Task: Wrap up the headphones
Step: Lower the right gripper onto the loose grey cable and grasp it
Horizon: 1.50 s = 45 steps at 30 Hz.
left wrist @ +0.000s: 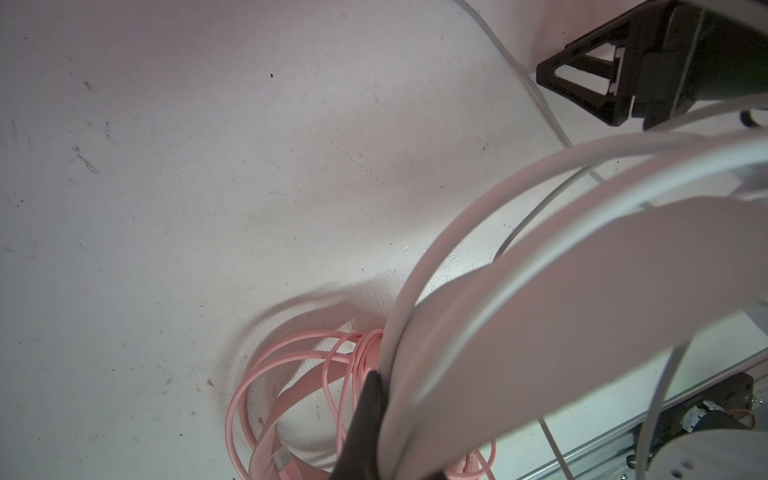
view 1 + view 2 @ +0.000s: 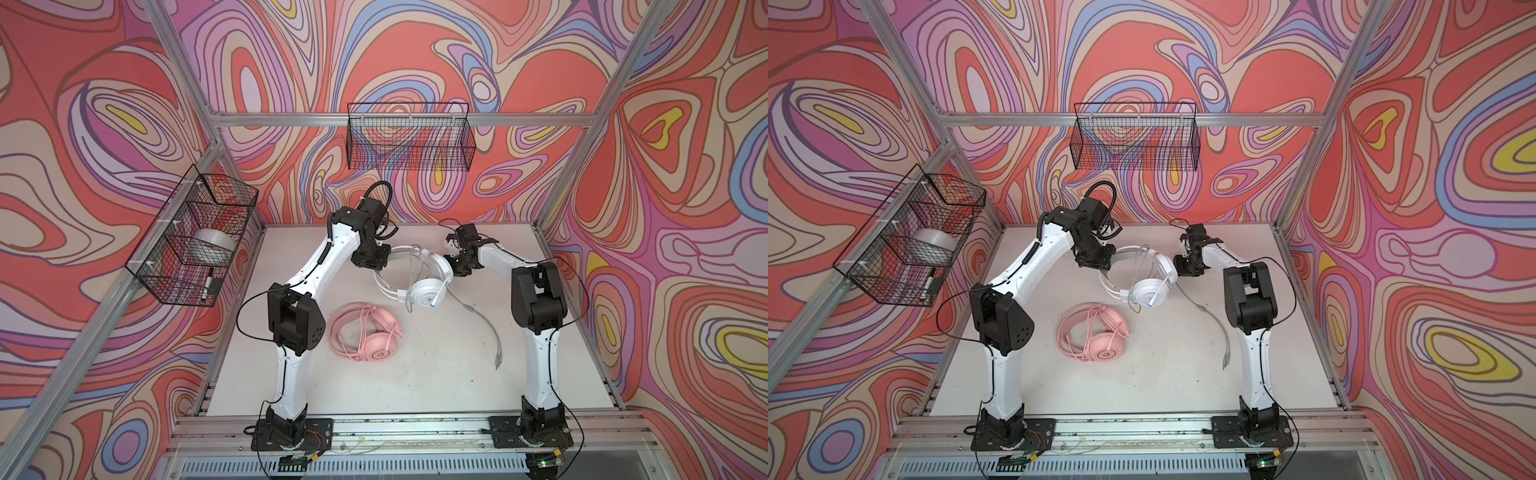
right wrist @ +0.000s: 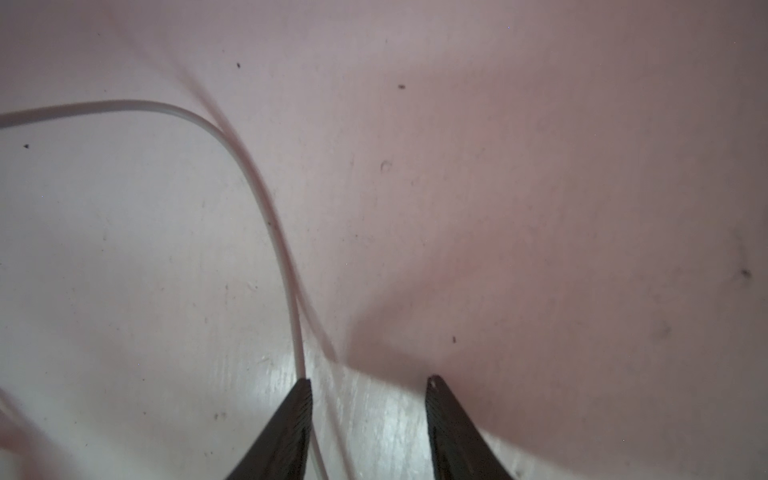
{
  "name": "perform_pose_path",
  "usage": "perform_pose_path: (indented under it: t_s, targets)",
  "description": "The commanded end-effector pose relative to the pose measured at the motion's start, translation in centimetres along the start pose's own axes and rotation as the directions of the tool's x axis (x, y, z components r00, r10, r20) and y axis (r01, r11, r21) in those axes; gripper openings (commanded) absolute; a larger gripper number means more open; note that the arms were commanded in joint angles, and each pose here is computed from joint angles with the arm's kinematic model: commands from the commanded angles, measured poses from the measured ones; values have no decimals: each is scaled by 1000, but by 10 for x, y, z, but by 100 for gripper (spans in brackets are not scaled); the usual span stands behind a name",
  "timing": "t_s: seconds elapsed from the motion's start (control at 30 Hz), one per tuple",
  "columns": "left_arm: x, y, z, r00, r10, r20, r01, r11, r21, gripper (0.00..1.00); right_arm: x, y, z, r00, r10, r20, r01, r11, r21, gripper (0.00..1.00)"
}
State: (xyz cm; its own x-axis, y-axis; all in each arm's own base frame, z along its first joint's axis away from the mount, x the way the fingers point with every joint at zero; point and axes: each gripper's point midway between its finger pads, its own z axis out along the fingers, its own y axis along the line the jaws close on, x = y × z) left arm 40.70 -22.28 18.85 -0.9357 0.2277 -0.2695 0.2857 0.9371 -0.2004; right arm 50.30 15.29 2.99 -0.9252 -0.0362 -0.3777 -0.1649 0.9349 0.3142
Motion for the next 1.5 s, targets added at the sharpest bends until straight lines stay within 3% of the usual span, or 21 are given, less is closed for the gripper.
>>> perform_pose_path:
  t_s: [0.0,0.23,0.63,0.8,1.07,1.47]
  targets:
    - [1,-9,-24,1000,14,27,-15,999,45,0,19,-1,-7,1000,7,-17,-7,1000,23,48]
    - [1,-10,-17,1000,11,20,-12,998,54,0,21,11,-35,997,-58,42,58,998,-6,48]
    - [3,-10,-10,1000,0,13,-1,998,63,0,63,4,-2,986,-103,-132,117,988,98,40]
    - [6,-8,-11,1000,0,9,-1,998,58,0,74,-9,6,982,-55,-183,86,982,167,29]
    - [7,-9,-13,1000,3,14,-4,998,67,0,83,-40,1,982,-2,-191,57,958,282,0]
    - [6,-18,-26,998,25,50,-31,992,120,0,107,-126,-35,964,234,-124,-168,903,394,0]
